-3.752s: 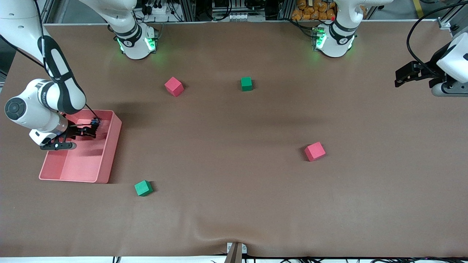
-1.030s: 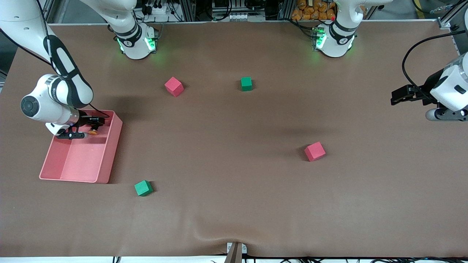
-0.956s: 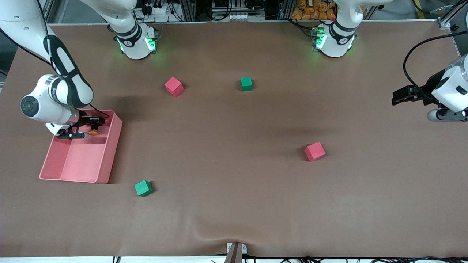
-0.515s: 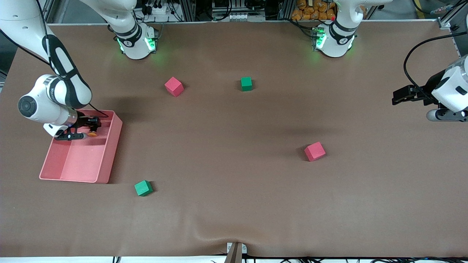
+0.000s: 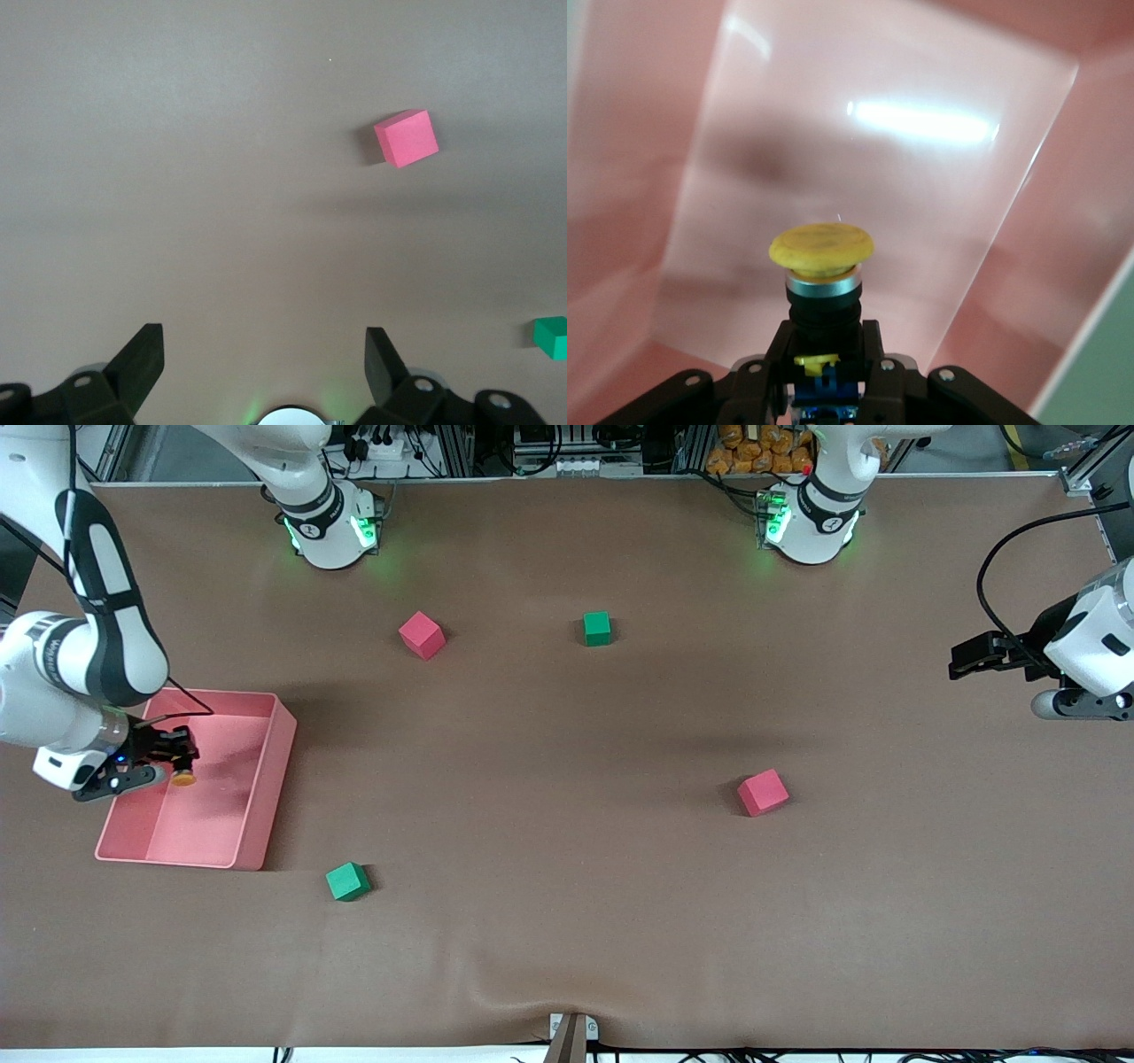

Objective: Place and upright button with both arms
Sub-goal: 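Lift the button out of the tray with the right gripper, then carry the button to the table middle with the right gripper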

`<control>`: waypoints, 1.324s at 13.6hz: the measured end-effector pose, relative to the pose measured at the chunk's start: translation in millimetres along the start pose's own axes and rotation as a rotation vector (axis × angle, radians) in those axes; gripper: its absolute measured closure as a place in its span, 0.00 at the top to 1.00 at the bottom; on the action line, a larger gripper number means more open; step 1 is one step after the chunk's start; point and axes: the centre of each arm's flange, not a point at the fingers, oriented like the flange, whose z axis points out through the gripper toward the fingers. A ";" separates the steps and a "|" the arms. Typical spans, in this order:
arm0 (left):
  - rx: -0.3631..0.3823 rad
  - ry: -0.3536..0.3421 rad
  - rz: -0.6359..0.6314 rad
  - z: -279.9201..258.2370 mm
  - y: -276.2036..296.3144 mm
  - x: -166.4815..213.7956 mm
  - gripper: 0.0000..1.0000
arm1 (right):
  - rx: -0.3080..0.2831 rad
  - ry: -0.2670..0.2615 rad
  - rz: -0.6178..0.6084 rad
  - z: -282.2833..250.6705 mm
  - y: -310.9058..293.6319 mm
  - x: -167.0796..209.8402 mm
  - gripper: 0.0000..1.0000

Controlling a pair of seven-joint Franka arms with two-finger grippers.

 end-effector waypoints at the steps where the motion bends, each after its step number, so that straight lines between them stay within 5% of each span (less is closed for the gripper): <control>1: 0.000 0.000 0.001 0.0 0.0 0.0 1.00 | -0.012 0.014 -0.047 -16.3 -7.5 11.1 0.33; 5: 0.000 0.000 0.006 0.0 0.0 0.0 1.00 | -0.059 0.064 -0.310 -55.4 -64.5 61.9 0.33; 10: 0.000 -0.001 0.007 0.4 0.4 0.0 1.00 | -0.066 0.103 -0.665 -72.1 -214.8 122.2 0.33; 18: 0.000 -0.003 0.006 1.2 -0.2 0.0 1.00 | -0.028 0.137 -1.080 -67.2 -501.9 134.1 0.33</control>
